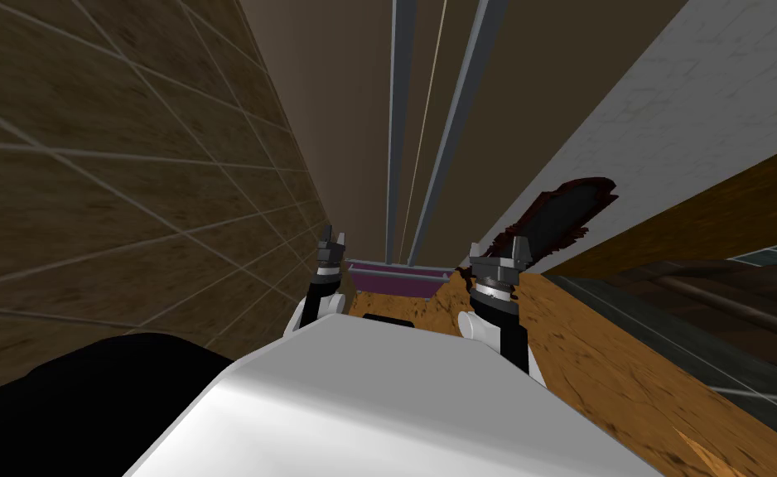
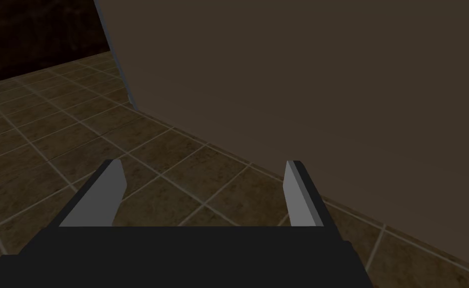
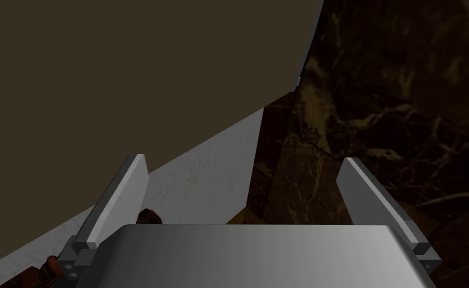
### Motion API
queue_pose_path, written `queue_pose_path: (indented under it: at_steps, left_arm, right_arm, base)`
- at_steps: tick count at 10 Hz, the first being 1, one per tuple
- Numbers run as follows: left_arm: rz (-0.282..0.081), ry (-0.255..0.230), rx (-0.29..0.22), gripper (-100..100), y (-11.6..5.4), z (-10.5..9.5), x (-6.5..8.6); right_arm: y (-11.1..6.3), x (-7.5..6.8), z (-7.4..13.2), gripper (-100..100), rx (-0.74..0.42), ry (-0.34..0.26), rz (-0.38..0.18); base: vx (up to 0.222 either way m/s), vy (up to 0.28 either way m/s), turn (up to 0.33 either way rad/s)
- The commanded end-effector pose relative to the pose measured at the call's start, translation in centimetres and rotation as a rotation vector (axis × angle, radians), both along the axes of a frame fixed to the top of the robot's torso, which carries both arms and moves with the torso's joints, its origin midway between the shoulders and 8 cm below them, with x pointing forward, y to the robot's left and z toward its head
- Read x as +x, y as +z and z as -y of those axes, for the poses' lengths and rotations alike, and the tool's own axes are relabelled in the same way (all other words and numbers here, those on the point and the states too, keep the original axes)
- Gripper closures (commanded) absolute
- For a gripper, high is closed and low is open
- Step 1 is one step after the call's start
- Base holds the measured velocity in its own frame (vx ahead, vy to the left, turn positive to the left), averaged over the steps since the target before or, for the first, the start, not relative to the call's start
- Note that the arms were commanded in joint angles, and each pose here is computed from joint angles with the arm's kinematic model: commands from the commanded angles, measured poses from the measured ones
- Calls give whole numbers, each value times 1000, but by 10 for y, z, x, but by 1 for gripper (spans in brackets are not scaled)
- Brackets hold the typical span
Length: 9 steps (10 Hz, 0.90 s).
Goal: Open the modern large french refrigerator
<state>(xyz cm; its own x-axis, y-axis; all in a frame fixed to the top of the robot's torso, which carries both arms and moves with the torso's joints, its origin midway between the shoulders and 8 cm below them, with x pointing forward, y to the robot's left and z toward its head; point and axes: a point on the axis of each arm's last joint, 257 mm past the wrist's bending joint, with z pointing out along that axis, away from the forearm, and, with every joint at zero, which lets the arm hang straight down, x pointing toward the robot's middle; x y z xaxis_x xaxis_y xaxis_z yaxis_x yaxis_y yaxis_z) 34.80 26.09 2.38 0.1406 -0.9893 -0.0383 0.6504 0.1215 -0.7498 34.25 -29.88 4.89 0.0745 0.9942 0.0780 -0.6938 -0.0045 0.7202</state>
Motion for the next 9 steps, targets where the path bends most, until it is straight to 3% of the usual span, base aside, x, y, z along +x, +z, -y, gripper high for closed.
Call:
queue_pose_path:
  at_steps: [1, 9]
  left_arm:
    - [0, 0, 0, 0, 0, 0, 0]
    - [0, 0, 0, 0, 0, 0, 0]
  right_arm:
    - [0, 0, 0, 0, 0, 0, 0]
    - [0, 0, 0, 0, 0, 0, 0]
  base:
    - [0, 0, 0]
    - [0, 0, 0]
